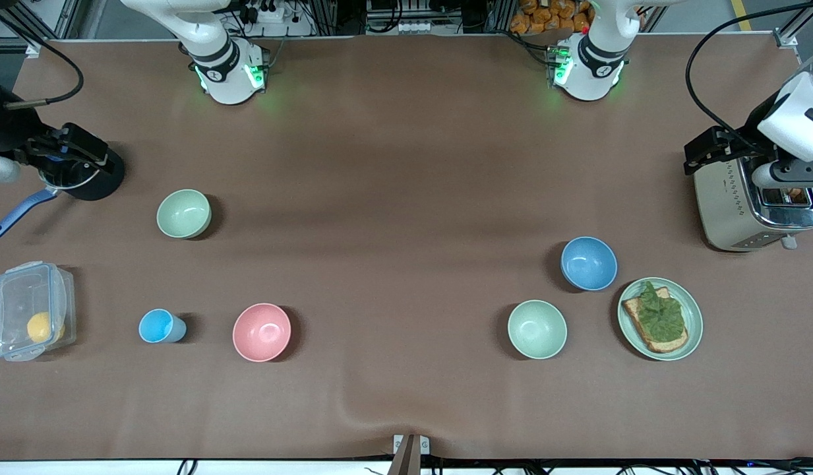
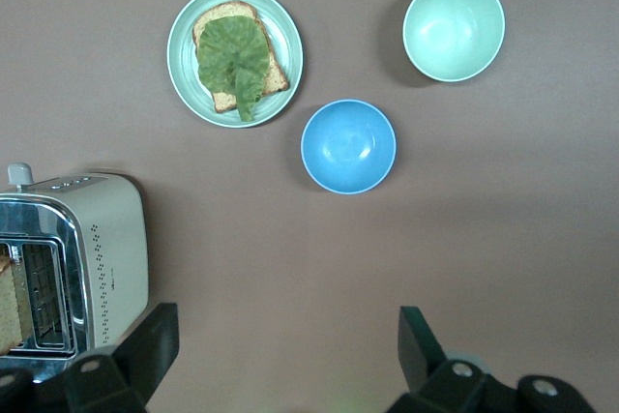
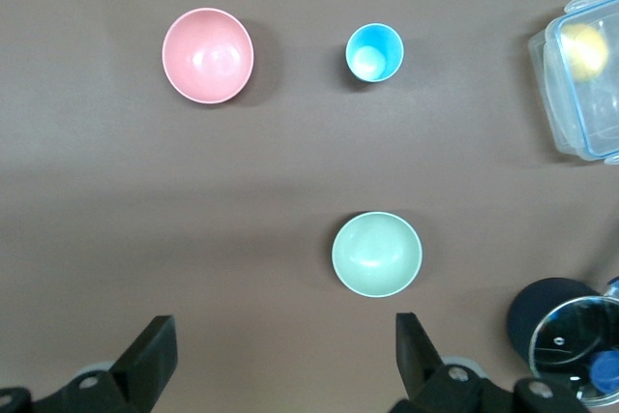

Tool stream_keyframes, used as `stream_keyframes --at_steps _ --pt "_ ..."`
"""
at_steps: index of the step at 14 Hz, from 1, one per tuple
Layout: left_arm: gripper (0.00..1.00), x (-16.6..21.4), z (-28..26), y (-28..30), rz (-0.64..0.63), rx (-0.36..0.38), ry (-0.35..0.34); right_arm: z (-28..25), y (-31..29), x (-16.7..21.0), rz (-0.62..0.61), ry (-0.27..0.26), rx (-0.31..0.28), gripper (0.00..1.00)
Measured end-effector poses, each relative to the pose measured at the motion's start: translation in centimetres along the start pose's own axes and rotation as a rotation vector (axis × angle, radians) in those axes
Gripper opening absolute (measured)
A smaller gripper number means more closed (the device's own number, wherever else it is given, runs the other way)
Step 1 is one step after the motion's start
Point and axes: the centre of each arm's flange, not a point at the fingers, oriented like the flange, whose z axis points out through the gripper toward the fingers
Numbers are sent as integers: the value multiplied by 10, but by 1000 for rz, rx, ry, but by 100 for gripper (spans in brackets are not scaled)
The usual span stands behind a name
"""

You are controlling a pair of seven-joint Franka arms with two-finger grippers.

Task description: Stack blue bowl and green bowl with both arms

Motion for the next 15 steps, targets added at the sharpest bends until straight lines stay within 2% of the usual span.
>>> stream_keyframes --at_steps 9,15 --pt "100 1 3 6 11 0 -4 9 -2 1 -6 -21 -11 100" --pt "100 4 8 2 3 0 -14 70 21 26 35 -148 -17 100"
